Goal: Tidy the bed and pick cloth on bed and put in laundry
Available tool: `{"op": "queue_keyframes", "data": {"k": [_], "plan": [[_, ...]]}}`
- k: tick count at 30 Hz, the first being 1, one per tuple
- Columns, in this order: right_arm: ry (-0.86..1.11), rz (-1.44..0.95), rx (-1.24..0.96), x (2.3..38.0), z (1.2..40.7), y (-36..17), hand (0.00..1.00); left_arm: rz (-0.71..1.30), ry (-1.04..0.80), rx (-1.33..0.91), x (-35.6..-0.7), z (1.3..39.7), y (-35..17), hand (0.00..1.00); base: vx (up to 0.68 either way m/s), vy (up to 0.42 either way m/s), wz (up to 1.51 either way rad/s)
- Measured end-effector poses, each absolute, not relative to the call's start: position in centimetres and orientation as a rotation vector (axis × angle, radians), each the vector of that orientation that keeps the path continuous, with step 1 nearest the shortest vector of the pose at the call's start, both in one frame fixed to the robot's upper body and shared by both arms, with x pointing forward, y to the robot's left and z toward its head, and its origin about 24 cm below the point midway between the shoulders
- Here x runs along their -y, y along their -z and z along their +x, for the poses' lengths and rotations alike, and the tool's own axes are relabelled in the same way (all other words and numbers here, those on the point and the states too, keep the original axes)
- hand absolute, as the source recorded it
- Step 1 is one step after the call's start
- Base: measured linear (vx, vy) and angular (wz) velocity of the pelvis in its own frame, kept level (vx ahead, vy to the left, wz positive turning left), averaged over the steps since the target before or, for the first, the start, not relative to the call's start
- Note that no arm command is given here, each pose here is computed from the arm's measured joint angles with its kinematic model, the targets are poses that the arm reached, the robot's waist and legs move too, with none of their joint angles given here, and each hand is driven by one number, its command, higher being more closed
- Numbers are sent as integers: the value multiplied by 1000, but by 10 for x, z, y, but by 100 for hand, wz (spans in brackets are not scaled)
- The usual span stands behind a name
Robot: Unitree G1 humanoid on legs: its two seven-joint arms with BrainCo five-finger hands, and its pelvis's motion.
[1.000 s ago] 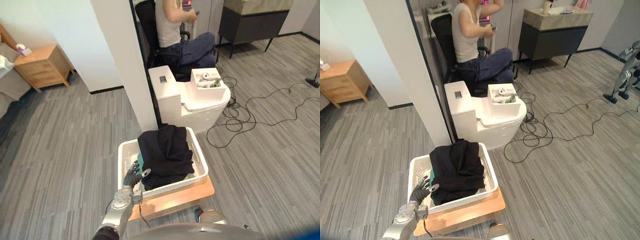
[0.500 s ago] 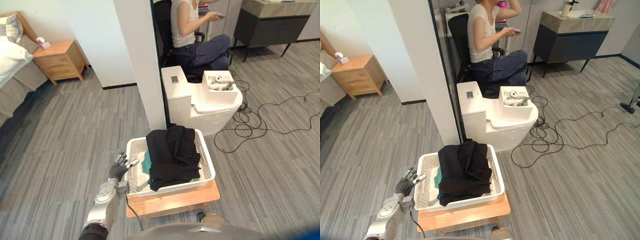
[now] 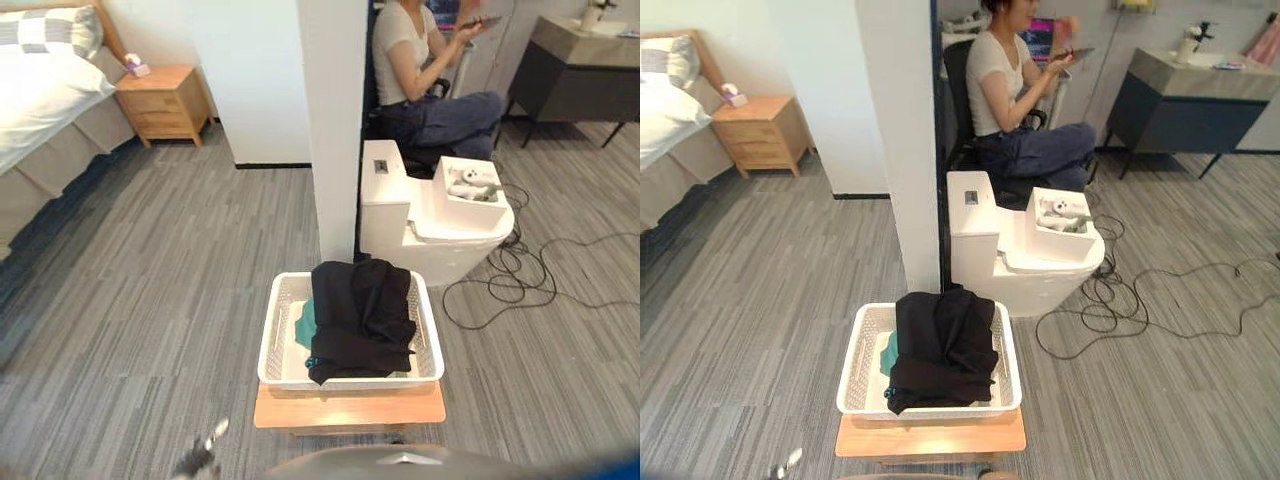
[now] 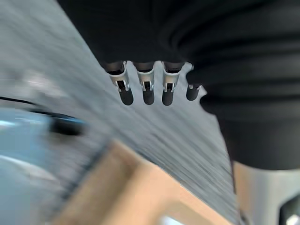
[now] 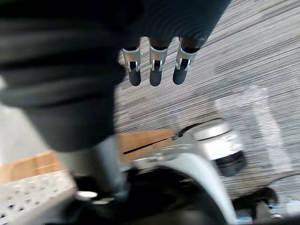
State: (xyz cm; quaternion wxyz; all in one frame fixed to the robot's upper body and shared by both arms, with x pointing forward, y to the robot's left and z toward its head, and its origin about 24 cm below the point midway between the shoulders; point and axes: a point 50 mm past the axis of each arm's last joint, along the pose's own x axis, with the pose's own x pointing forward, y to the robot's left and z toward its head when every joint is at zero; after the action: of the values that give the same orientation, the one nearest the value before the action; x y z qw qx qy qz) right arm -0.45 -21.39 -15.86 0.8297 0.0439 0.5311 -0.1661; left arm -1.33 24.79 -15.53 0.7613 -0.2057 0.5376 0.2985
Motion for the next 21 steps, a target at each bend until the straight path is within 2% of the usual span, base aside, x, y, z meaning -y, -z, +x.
{"op": "queue_keyframes", "data": {"k": [4,7,21], "plan": [[367,122,-1147,214,-8,160,0,-370,-553,-1333,-224,-41,162,0,-36,-29,7],[381,161,-1159,211,-9,161,0,-296,-504,-1396,-215,-46,165,0,-1,-15,-2],[326,139,-1162,209,-6,162,0,-125,-319,-1434,-207,-3,171,0,1,-41,-2]]}}
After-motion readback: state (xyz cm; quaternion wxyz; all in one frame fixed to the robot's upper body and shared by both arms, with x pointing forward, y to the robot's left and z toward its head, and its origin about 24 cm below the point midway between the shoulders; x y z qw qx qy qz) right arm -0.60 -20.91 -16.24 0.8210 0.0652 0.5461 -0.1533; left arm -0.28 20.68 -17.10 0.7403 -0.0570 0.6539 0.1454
